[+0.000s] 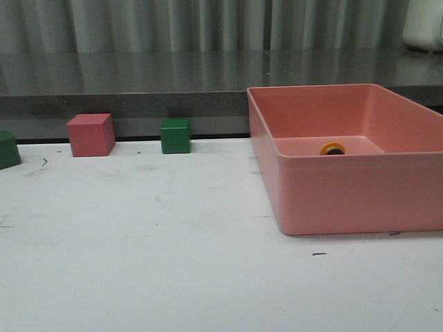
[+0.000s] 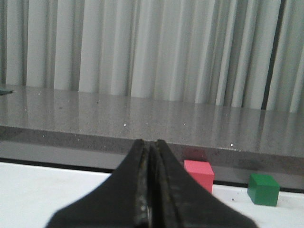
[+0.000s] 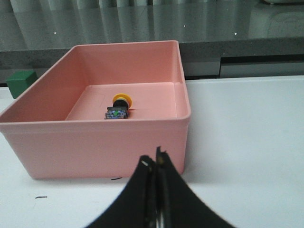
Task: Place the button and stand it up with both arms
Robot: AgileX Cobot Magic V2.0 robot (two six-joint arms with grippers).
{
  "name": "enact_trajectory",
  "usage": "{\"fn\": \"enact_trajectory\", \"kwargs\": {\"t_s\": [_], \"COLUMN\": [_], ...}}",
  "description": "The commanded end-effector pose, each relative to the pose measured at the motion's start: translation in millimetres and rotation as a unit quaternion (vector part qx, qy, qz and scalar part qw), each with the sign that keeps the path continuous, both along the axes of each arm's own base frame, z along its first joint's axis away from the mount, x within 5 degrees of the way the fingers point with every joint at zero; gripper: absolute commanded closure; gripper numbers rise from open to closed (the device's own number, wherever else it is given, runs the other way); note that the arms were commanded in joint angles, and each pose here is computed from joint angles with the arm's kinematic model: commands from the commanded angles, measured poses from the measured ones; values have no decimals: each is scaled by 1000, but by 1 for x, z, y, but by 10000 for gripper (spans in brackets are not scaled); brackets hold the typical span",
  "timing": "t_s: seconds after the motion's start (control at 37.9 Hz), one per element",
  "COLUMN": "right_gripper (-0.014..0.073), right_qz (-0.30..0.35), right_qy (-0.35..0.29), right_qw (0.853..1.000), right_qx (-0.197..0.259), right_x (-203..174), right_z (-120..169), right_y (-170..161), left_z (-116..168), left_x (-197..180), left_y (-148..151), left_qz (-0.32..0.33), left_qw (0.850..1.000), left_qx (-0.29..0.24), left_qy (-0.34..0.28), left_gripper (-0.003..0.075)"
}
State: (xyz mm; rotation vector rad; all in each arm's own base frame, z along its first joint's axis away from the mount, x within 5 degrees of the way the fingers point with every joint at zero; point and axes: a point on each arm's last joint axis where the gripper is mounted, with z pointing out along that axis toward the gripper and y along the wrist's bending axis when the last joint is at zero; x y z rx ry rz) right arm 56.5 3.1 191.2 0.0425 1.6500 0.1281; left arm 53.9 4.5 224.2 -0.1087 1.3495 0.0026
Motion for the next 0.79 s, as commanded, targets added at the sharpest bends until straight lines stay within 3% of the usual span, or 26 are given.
{"fn": "enact_trajectory", "kwargs": {"t_s": [0.0, 0.21, 0.42, 0.55, 0.76], "right_gripper": [666, 665, 665, 665, 665], "right_qz": [-1, -3, -5, -5, -4], "right_qy": [-83, -99, -28, -3, 20], "right_qw": [997, 995, 1000, 1000, 1000], "right_qx": [1, 2, -1, -2, -2], "right_x": [-3, -13, 3, 25, 47], "right_z": [20, 69, 119, 146, 155], "right_y": [0, -1, -1, 1, 2], "left_z": [14, 57, 101, 110, 111], "left_x": [-6, -9, 14, 38, 49], "left_y": [0, -1, 1, 3, 4], "left_qz": [-1, -1, 0, -1, -1], "left_qw": [997, 999, 999, 996, 995], "left_qx": [1, 1, -2, -5, -6], "left_qy": [-78, -35, 47, 86, 99], "left_gripper": [741, 741, 741, 741, 740]}}
